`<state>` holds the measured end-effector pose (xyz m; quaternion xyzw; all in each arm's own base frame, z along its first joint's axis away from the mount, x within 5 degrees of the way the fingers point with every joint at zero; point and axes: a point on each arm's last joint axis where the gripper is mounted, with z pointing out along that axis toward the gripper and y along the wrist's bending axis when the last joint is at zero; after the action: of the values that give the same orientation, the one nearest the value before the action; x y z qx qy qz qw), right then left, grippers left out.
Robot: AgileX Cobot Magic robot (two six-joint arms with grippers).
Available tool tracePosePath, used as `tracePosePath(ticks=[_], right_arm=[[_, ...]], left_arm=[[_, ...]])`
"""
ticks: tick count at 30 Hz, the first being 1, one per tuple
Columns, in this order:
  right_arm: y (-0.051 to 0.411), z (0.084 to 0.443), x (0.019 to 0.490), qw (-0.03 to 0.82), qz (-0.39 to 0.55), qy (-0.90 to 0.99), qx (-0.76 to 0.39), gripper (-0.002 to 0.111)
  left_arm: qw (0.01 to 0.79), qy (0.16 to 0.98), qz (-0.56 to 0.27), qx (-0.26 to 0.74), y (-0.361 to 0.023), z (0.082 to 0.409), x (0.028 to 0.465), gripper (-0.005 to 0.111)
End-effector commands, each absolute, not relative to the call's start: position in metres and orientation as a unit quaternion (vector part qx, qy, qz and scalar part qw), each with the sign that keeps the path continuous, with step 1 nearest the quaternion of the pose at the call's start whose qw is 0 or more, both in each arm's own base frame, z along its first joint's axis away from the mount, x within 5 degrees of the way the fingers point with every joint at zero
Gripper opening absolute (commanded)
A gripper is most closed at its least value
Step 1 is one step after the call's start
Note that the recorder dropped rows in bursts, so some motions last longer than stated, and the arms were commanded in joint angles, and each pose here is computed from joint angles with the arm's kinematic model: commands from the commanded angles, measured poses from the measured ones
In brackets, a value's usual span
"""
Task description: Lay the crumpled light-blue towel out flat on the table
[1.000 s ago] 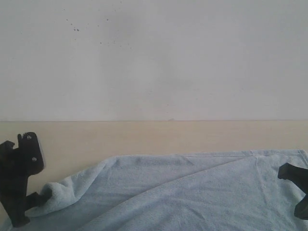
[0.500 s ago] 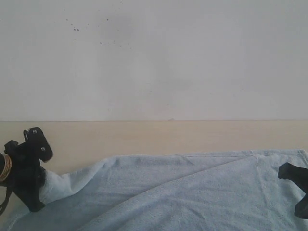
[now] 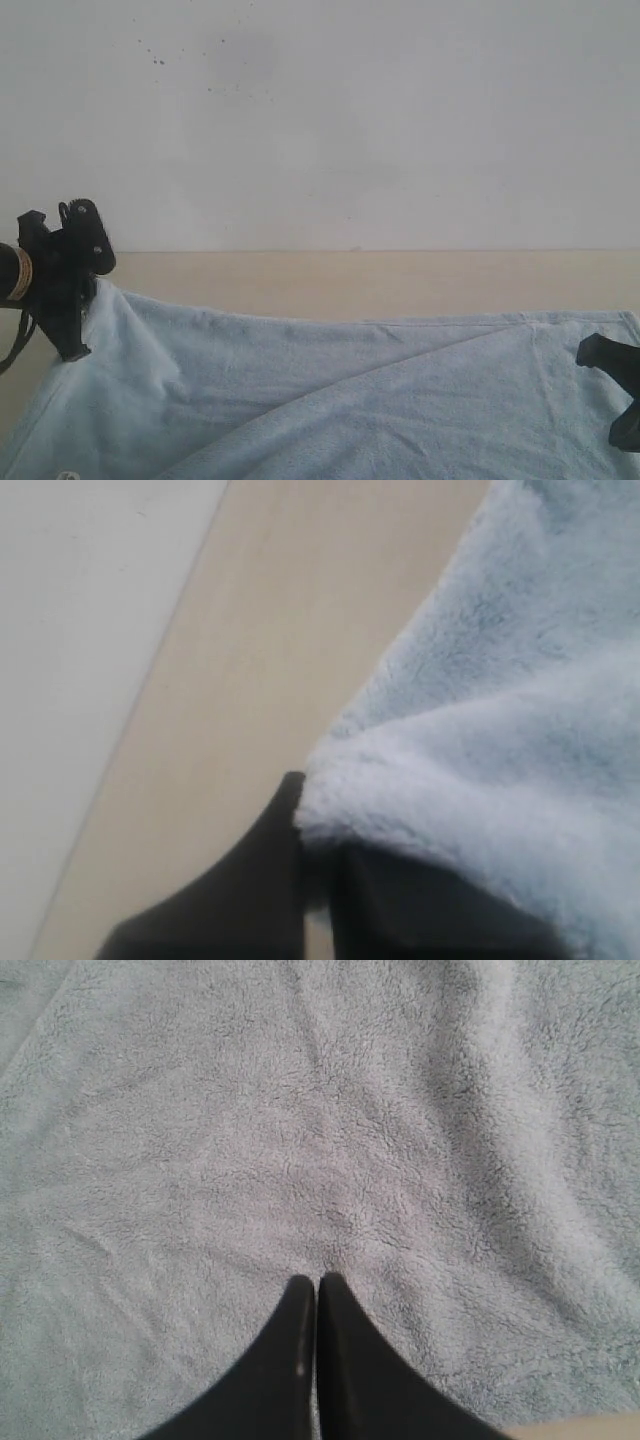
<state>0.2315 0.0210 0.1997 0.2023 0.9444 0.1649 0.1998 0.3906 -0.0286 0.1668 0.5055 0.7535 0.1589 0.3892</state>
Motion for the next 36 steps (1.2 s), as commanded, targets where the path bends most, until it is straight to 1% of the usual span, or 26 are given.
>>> tracePosePath(ticks=[1,3,5,7,11,13,14,15,17,18,19,20,21,22,23,24,25,26,27,28,30,31,32,33,35,36], right_arm=[[0.021,0.202,0.232,0.208,0.166,0.943,0.199,0.000],[0.021,0.202,0.232,0.208,0.166,0.943,0.199,0.000],[0.021,0.202,0.231,0.207,0.166,0.944,0.199,0.000],[0.021,0.202,0.231,0.205,0.166,0.944,0.199,0.000],[0.021,0.202,0.231,0.202,0.166,0.945,0.198,0.000],[0.021,0.202,0.231,0.202,0.166,0.945,0.198,0.000],[0.021,0.202,0.231,0.202,0.166,0.945,0.198,0.000],[0.021,0.202,0.231,0.205,0.166,0.944,0.199,0.000],[0.021,0.204,0.234,0.218,0.166,0.940,0.202,0.000],[0.018,0.206,0.238,0.244,0.162,0.934,0.206,0.000],[0.017,0.208,0.241,0.265,0.158,0.928,0.209,0.000],[0.013,0.212,0.248,0.308,0.150,0.914,0.216,0.000],[0.011,0.214,0.251,0.332,0.146,0.906,0.219,0.000],[0.008,0.218,0.255,0.364,0.139,0.894,0.223,0.000],[0.007,0.218,0.256,0.371,0.132,0.895,0.210,0.000],[0.008,0.217,0.255,0.369,0.107,0.911,0.149,0.000],[0.009,0.215,0.254,0.363,0.095,0.920,0.112,0.000],[0.010,0.208,0.253,0.339,0.085,0.934,0.071,0.000],[0.011,0.202,0.253,0.321,0.079,0.943,0.046,0.000],[0.011,0.190,0.253,0.286,0.067,0.956,0.003,0.000],[0.010,0.168,0.248,0.208,0.045,0.975,-0.063,0.000],[0.009,0.166,0.245,0.188,0.040,0.978,-0.078,0.000],[0.010,0.165,0.244,0.181,0.044,0.980,-0.065,0.000],[0.010,0.165,0.243,0.175,0.047,0.982,-0.058,0.000],[0.008,0.164,0.238,0.148,0.038,0.986,-0.070,0.000],[0.006,0.162,0.236,0.134,0.026,0.988,-0.072,0.000]], left_arm=[[0.378,0.758,0.171,0.504,-0.025,0.165,0.392,0.004],[0.381,0.769,0.163,0.487,-0.024,0.164,0.392,0.004],[0.374,0.788,0.164,0.460,-0.021,0.164,0.392,0.011],[0.357,0.809,0.177,0.432,-0.015,0.162,0.391,0.023],[0.315,0.830,0.220,0.404,-0.003,0.160,0.388,0.055],[0.311,0.832,0.226,0.400,-0.002,0.162,0.388,0.065],[0.316,0.831,0.227,0.398,-0.002,0.165,0.388,0.067],[0.323,0.831,0.228,0.391,-0.002,0.170,0.387,0.067],[0.345,0.835,0.225,0.365,-0.003,0.185,0.385,0.063],[0.372,0.834,0.225,0.340,-0.003,0.204,0.384,0.054],[0.389,0.833,0.225,0.323,-0.003,0.216,0.384,0.047],[0.435,0.841,0.197,0.254,-0.003,0.239,0.383,0.033],[0.459,0.848,0.164,0.210,-0.005,0.247,0.381,0.027],[0.496,0.862,0.063,0.081,-0.011,0.258,0.374,0.010],[0.499,0.863,0.041,0.068,-0.017,0.258,0.369,0.004],[0.484,0.865,0.042,0.127,-0.031,0.245,0.356,0.004],[0.473,0.864,0.046,0.166,-0.039,0.236,0.351,0.004],[0.432,0.863,0.063,0.253,-0.052,0.210,0.333,0.004],[0.402,0.867,0.063,0.288,-0.057,0.192,0.318,0.004],[0.377,0.875,0.042,0.300,-0.064,0.174,0.302,0.004],[0.349,0.902,-0.023,0.252,-0.076,0.155,0.272,0.004],[0.351,0.896,-0.046,0.266,-0.084,0.153,0.263,0.004],[0.360,0.891,-0.064,0.268,-0.089,0.157,0.256,0.004],[0.361,0.897,-0.077,0.244,-0.092,0.160,0.252,0.004],[0.353,0.910,-0.077,0.204,-0.089,0.161,0.245,0.004],[0.342,0.917,-0.063,0.194,-0.085,0.158,0.241,0.004]])
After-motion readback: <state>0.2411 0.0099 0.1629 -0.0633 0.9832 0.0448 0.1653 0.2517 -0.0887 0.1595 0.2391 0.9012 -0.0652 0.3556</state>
